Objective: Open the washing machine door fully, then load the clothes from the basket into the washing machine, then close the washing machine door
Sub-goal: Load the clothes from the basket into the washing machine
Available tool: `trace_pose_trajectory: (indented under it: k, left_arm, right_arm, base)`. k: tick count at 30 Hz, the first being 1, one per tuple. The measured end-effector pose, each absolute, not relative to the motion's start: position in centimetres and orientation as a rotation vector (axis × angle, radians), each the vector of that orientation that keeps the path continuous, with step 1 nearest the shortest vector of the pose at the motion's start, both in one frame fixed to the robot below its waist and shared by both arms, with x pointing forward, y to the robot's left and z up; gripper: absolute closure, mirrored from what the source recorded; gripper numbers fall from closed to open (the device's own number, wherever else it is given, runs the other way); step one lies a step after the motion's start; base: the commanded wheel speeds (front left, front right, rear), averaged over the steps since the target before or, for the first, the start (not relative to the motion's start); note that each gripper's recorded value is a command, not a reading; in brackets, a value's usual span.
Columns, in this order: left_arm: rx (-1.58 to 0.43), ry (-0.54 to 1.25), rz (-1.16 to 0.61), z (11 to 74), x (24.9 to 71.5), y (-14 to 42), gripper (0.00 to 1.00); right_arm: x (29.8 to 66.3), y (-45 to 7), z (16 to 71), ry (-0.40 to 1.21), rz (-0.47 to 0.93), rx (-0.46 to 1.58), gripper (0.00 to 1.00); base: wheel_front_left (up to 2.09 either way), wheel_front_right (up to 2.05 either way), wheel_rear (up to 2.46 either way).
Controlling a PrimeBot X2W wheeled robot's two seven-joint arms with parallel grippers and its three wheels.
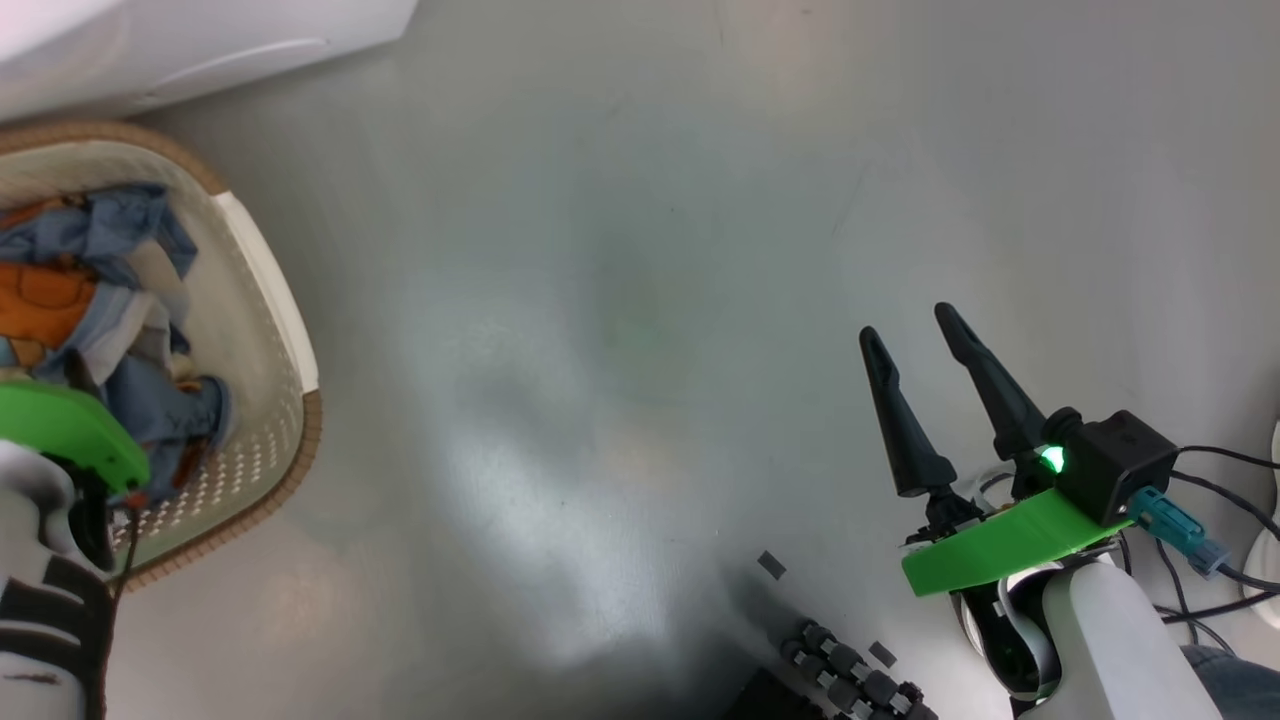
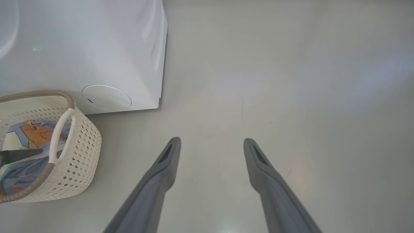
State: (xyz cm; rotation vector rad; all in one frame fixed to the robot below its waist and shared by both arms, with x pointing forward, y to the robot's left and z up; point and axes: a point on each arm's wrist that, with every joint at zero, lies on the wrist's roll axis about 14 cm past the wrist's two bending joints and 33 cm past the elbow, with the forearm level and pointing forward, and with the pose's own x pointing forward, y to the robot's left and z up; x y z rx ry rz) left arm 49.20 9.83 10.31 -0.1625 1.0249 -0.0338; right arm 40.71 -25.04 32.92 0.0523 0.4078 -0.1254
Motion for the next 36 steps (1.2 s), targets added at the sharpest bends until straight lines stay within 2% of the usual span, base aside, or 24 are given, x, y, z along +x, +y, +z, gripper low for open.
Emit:
trace_pose_trajectory:
  k: [1,3,5,6,7,8,19,25,36]
  left_arm:
    - [-0.163,1.025,-0.035,10.2,49.3,9.7,0.17]
    - [-0.164,1.026,-0.038,9.9,49.5,9.6,0.52]
    - [-0.165,1.027,-0.041,9.7,49.6,9.5,0.67]
    - [-0.166,1.027,-0.042,9.6,49.6,9.4,0.78]
    - [-0.166,1.028,-0.043,9.6,49.6,9.4,0.94]
    - [-0.166,1.029,-0.042,9.5,49.6,9.4,1.0]
    - [-0.213,0.961,-0.021,11.2,50.2,9.6,1.0]
    - [-0.265,0.889,-0.016,13.4,51.0,9.2,1.0]
    - [-0.347,0.757,0.007,18.5,50.0,9.9,1.0]
  right_arm:
    - [40.7,-25.1,32.8,0.41,-0.126,0.05,0.0]
    - [40.7,-25.3,32.6,0.415,-0.128,0.045,0.0]
    - [40.6,-25.4,32.5,0.419,-0.131,0.045,0.0]
    - [40.6,-25.5,32.4,0.419,-0.134,0.048,0.0]
    - [40.7,-25.5,32.4,0.419,-0.135,0.048,0.0]
    - [40.8,-25.6,32.4,0.417,-0.135,0.048,0.0]
    - [42.1,-25.1,33.1,0.377,-0.118,0.058,0.0]
    - [42.7,-24.5,34.0,0.345,-0.099,0.073,0.0]
    - [43.6,-23.4,37.0,0.259,-0.062,0.093,0.0]
  base:
    - [0.0,0.0,0.0]
    - [0.0,0.0,0.0]
    - [0.0,0.0,0.0]
    - [0.0,0.0,0.0]
    - [0.0,0.0,0.0]
    - [0.0,0.0,0.0]
    - [0.0,0.0,0.0]
    - [0.0,0.0,0.0]
    - [0.0,0.0,0.0]
